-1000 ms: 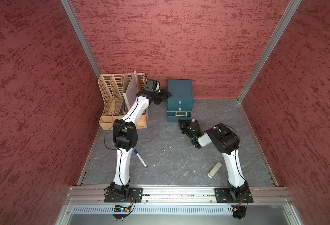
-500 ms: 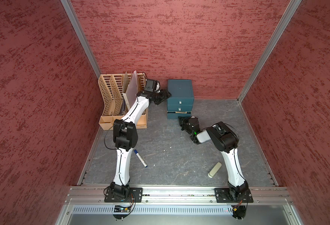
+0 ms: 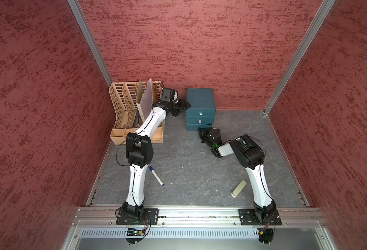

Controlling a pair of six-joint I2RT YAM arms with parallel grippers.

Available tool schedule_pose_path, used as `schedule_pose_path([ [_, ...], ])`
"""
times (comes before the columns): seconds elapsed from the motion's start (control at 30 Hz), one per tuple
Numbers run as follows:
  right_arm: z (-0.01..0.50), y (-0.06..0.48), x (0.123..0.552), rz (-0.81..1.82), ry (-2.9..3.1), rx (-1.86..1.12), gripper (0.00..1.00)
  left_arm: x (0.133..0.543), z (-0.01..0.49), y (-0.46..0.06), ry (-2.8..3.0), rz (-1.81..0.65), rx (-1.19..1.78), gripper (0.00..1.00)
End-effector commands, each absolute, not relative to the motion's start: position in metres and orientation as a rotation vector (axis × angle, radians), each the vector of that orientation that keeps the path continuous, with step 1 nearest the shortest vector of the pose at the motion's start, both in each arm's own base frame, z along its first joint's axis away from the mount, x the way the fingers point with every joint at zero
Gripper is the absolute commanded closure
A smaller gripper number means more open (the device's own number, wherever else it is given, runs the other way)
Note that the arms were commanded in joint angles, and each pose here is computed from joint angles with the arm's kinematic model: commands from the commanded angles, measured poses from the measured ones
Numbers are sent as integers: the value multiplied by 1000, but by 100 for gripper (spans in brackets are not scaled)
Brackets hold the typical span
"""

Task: Place the brooch boxes into the drawer by color
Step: Close the drawer in the storage box.

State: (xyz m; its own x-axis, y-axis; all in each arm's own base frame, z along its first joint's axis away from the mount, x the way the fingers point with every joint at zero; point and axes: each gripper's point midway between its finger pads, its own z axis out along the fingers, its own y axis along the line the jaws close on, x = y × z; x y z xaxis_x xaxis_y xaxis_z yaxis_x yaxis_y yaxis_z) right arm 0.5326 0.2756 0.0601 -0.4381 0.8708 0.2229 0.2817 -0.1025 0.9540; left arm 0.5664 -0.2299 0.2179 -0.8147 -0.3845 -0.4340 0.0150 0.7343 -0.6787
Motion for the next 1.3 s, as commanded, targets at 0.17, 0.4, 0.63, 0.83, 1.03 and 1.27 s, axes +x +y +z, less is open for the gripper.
schedule_pose_path([
  [0.17,46,279,537,1561,1714,1303,100,551,188,-224,2486,-850,-306,25],
  [0.4,40,279,537,1549,1723,1323,100,551,188,-224,2488,-845,-304,25],
  [0.63,34,280,538,1551,1726,1338,100,550,190,-225,2485,-846,-301,25],
  [0.83,32,280,538,1551,1729,1347,100,550,189,-225,2487,-847,-304,25],
  [1.03,41,278,534,1543,1729,1336,70,551,194,-225,2477,-848,-301,23],
  [1.27,66,276,525,1576,1681,1325,48,553,210,-225,2446,-861,-291,21],
])
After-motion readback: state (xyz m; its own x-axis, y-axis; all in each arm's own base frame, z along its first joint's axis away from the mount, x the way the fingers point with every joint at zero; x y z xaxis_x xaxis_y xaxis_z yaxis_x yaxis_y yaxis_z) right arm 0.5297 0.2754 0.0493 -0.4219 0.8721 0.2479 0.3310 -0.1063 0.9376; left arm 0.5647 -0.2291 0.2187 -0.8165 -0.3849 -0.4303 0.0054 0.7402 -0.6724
